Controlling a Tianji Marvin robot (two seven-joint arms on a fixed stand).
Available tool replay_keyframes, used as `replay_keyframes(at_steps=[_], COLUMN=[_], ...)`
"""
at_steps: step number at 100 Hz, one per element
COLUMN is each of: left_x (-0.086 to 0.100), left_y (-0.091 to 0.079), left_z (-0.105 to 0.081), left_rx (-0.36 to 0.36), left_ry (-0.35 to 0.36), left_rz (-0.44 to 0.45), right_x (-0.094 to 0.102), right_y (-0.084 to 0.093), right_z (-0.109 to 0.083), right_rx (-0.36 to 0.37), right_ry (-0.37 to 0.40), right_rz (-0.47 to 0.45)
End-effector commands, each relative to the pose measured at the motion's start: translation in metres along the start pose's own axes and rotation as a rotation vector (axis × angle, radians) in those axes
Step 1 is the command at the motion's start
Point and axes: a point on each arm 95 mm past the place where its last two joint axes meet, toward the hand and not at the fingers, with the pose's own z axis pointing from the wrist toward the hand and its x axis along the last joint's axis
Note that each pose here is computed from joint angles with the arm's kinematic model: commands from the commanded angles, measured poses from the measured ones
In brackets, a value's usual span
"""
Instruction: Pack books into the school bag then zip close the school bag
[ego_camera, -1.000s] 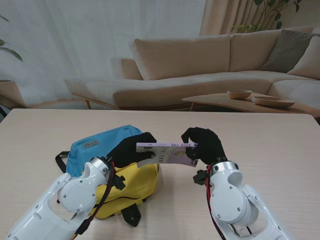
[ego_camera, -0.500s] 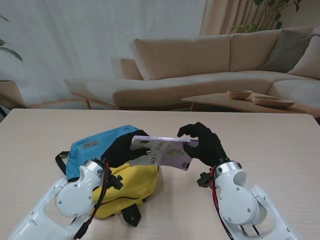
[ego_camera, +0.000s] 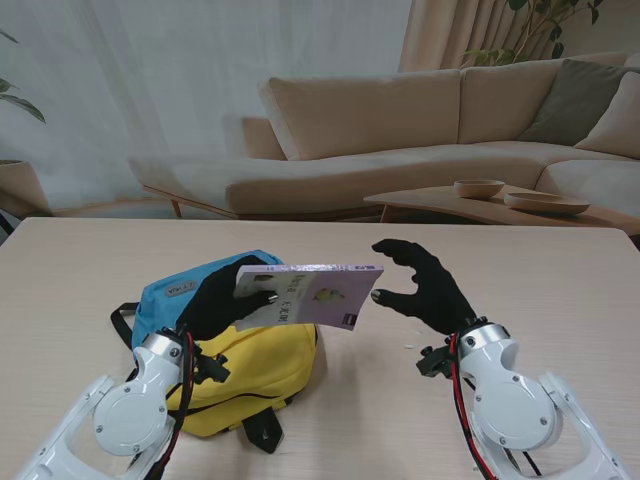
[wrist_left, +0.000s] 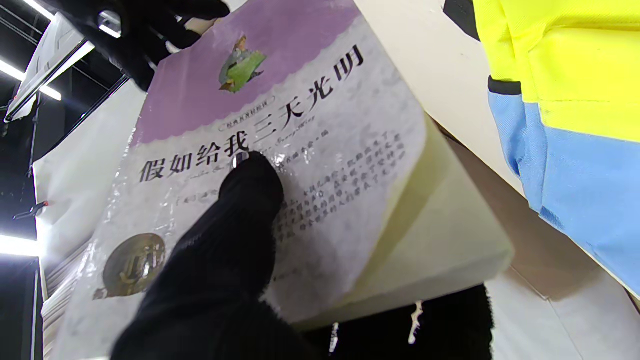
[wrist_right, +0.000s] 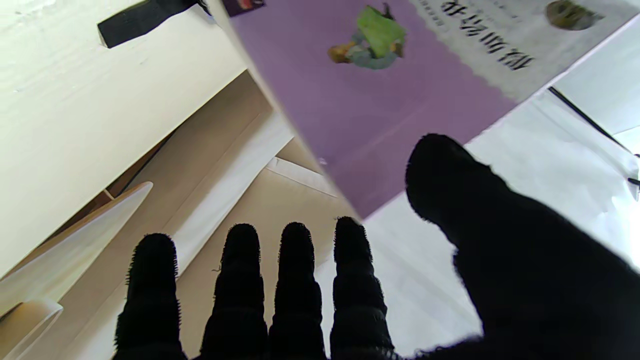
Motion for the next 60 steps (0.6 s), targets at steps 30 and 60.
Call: replay_keyframes(at_steps=[30,60], left_x=[0.016,0.023], left_y=[0.001,0.005], left_z=[0.005,0.018], left_rx=[-0.001,-0.07], left_ry=[0.035,0.052], left_rz=[-0.138,-0.248], right_x=[-0.02,-0.013], right_y=[-0.031,-0.048], right_z=[0.002,0.007], right_rx=[0.022,-0.013], right_ry=[-0.005,0.047], right_rz=[0.251,0.46])
